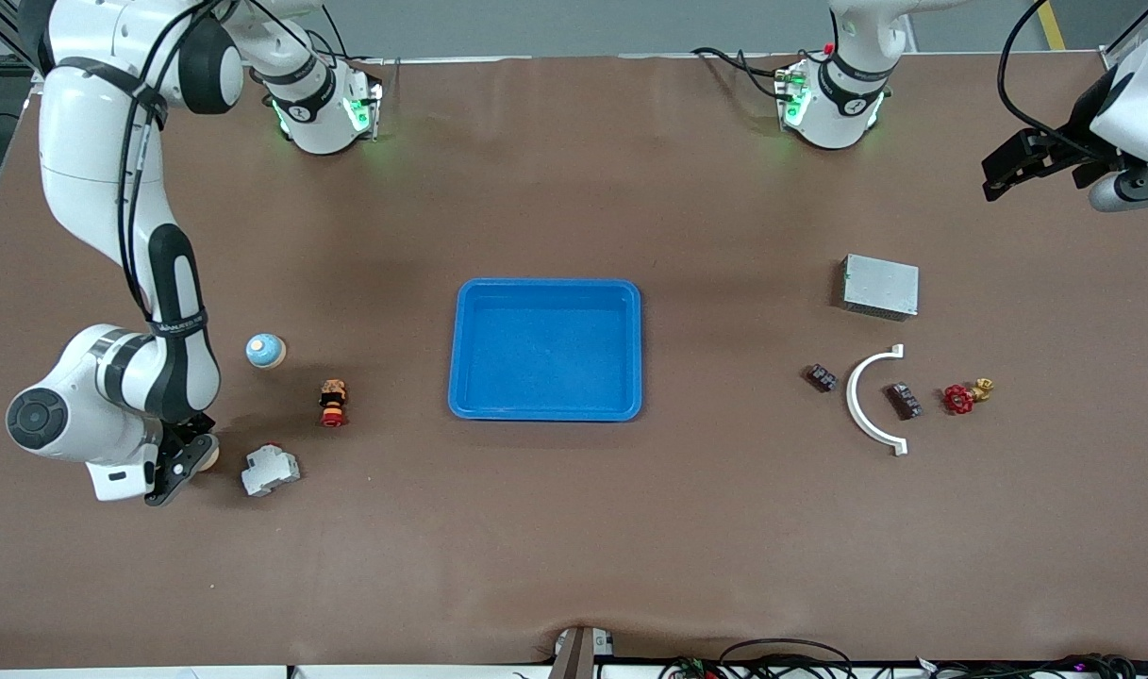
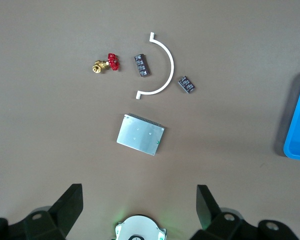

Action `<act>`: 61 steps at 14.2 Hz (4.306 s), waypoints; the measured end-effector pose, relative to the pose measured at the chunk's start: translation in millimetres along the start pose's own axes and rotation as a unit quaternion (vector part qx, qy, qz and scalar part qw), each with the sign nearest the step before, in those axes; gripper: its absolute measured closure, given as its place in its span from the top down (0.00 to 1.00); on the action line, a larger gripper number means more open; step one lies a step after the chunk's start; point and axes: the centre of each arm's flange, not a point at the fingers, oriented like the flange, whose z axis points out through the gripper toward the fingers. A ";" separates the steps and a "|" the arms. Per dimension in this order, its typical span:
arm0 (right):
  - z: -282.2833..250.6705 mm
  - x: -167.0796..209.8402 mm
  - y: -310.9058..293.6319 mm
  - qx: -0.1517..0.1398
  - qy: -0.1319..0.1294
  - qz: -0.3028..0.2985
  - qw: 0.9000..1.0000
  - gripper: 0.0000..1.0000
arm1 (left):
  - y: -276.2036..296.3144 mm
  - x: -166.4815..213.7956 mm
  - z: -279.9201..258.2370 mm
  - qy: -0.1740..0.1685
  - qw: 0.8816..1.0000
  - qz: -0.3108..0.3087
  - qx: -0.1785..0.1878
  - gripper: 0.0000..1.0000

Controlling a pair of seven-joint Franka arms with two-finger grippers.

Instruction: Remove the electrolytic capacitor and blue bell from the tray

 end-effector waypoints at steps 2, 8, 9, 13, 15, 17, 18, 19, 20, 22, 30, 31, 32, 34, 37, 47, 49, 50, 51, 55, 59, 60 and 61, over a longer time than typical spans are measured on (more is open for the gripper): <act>-0.4 0.1 0.3 0.000 0.000 0.000 1.000 0.70 | 0.3 -0.1 0.0 0.000 1.000 0.000 0.000 1.00; -11.0 4.2 0.6 0.016 -0.001 -0.001 1.000 1.00 | 0.4 -0.2 0.0 0.000 1.000 0.000 0.000 1.00; -14.0 5.3 -1.1 0.029 -0.004 0.001 1.000 1.00 | 0.4 -0.2 0.0 0.000 1.000 0.000 0.000 1.00; -37.8 19.6 -14.4 0.071 -0.004 0.060 0.996 1.00 | 0.3 -0.2 0.0 0.000 1.000 0.000 0.000 1.00; -54.5 29.3 -23.3 0.085 -0.006 0.099 0.991 1.00 | 0.3 -0.2 0.0 0.000 1.000 0.000 0.000 1.00; -69.3 41.7 -34.2 0.093 -0.015 0.142 0.985 1.00 | 0.3 -0.2 0.0 0.000 1.000 0.000 0.000 1.00; -76.5 48.1 -40.9 0.099 -0.022 0.169 0.980 1.00 | 0.3 -0.2 0.0 0.000 1.000 0.000 0.000 1.00; -82.6 54.4 -48.5 0.106 -0.025 0.202 0.973 1.00 | 0.3 -0.2 0.0 0.000 1.000 0.000 0.000 1.00; -87.2 58.8 -56.5 0.113 -0.028 0.237 0.965 1.00 | 0.3 -0.2 0.0 0.000 1.000 0.000 0.000 1.00; -95.4 61.6 -72.0 0.128 -0.030 0.305 0.943 1.00 | 0.3 -0.2 0.0 0.000 1.000 0.000 0.000 1.00; -175.4 32.2 -64.3 0.095 0.013 0.358 0.929 1.00 | 0.2 -0.3 -0.6 0.000 1.000 0.000 0.000 1.00; -192.0 31.6 -67.8 0.088 0.019 0.357 0.930 1.00 | 0.2 -0.3 -0.7 0.000 1.000 0.000 0.000 1.00; -206.4 31.4 -73.9 0.084 0.024 0.357 0.930 1.00 | 0.2 -0.4 -0.9 0.001 1.000 0.000 0.000 1.00; -228.6 32.5 -89.4 0.077 0.030 0.359 0.930 1.00 | 0.2 -0.5 -1.2 0.001 1.000 0.000 0.000 1.00; -265.2 27.3 -115.6 0.062 0.040 0.381 0.922 1.00 | 0.1 -0.8 -1.6 0.001 1.000 0.000 0.000 1.00; -397.9 -15.6 -184.2 0.064 0.001 0.440 0.896 1.00 | -0.2 -1.2 -5.0 0.005 1.000 -0.001 -0.001 1.00; -404.1 -23.4 -189.8 0.068 -0.008 0.442 0.894 1.00 | -0.3 -1.3 -6.2 0.006 1.000 -0.001 -0.001 1.00; -407.1 -27.5 -192.6 0.069 -0.010 0.444 0.893 1.00 | -0.4 -1.4 -7.5 0.008 1.000 -0.001 -0.002 1.00; -409.0 -31.5 -196.3 0.069 -0.011 0.445 0.893 1.00 | -0.5 -1.6 -9.4 0.010 1.000 -0.001 -0.002 1.00; -417.0 -51.2 -216.5 0.064 -0.010 0.452 0.890 1.00 | -0.9 -1.9 -12.7 0.013 1.000 -0.001 -0.003 1.00; -413.9 -67.7 -215.7 0.069 -0.005 0.462 0.884 1.00 | 0.0 -2.1 -12.8 0.013 1.000 -0.001 -0.007 1.00; -412.7 -69.9 -215.2 0.068 -0.002 0.463 0.884 1.00 | 0.9 -2.2 -12.8 0.012 1.000 0.000 -0.010 1.00; -412.1 -71.8 -216.6 0.066 0.002 0.464 0.883 1.00 | 1.4 -2.3 -12.8 0.012 1.000 0.000 -0.012 1.00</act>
